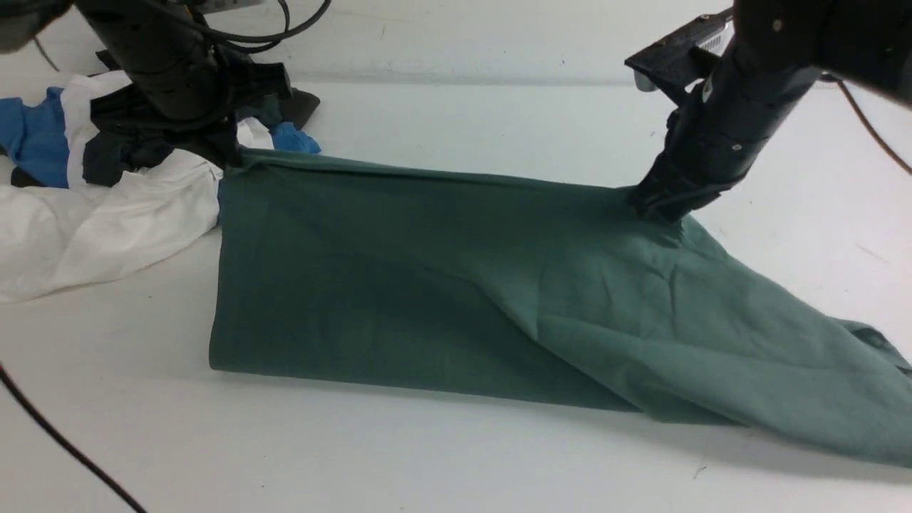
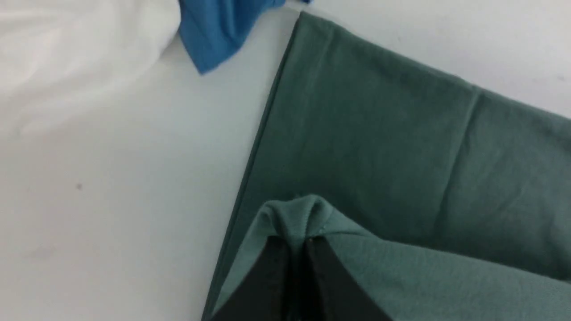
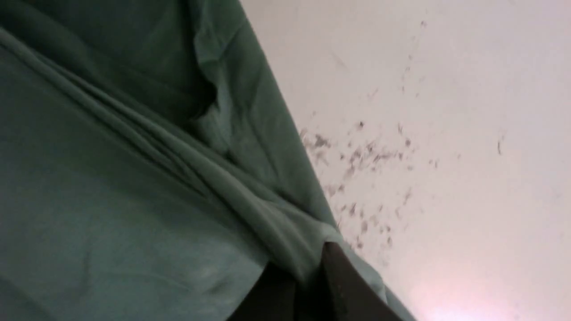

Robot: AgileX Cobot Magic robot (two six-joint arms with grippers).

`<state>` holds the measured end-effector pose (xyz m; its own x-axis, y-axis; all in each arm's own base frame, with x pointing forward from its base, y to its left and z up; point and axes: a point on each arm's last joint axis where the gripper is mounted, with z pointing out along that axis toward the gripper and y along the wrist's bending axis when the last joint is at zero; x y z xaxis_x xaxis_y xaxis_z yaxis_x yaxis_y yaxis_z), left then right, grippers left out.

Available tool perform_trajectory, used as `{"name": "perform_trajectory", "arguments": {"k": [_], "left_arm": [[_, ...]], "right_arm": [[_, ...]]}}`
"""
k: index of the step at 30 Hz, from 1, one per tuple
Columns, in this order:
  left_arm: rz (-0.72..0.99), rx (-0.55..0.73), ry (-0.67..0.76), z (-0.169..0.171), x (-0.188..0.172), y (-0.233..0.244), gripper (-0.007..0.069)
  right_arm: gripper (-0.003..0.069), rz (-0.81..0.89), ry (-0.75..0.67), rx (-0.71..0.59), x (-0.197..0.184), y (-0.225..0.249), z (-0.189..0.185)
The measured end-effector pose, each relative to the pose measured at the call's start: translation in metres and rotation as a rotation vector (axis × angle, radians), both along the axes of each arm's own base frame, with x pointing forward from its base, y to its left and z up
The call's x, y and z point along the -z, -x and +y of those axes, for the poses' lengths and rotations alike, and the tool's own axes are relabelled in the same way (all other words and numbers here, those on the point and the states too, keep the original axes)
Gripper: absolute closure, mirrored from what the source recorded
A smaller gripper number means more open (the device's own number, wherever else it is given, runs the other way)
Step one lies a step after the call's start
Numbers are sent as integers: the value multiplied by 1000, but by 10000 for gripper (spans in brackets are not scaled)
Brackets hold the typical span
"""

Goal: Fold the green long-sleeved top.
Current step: Use both arms to drag the lower edge of the fabric forward and fold it over the upper edge

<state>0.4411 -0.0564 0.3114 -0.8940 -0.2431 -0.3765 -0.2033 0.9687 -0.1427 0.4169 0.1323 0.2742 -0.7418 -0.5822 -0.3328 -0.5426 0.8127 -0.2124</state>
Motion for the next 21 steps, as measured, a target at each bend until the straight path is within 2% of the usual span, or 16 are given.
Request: {"name": "perform_trajectory", "arguments": {"k": [1,6,13,17,21], "left_arm": [[0,2,-1,0,1,-2,609],[8,20,-38,0,43,-43,609],[-10,32,-49,-2,77,-64,578],[-53,31,-75,1,85,-72,486],[-64,32,-96,3,88,-74,382]], "right_arm": [[636,-6,-1,0,-2,-1,0],[636,-31,14,-13,37,-36,11],[621,-52,0,6,64,-50,15],[569,-85,-33,52,66,-54,16],[461,-99,-55,82,65,-56,17]]}}
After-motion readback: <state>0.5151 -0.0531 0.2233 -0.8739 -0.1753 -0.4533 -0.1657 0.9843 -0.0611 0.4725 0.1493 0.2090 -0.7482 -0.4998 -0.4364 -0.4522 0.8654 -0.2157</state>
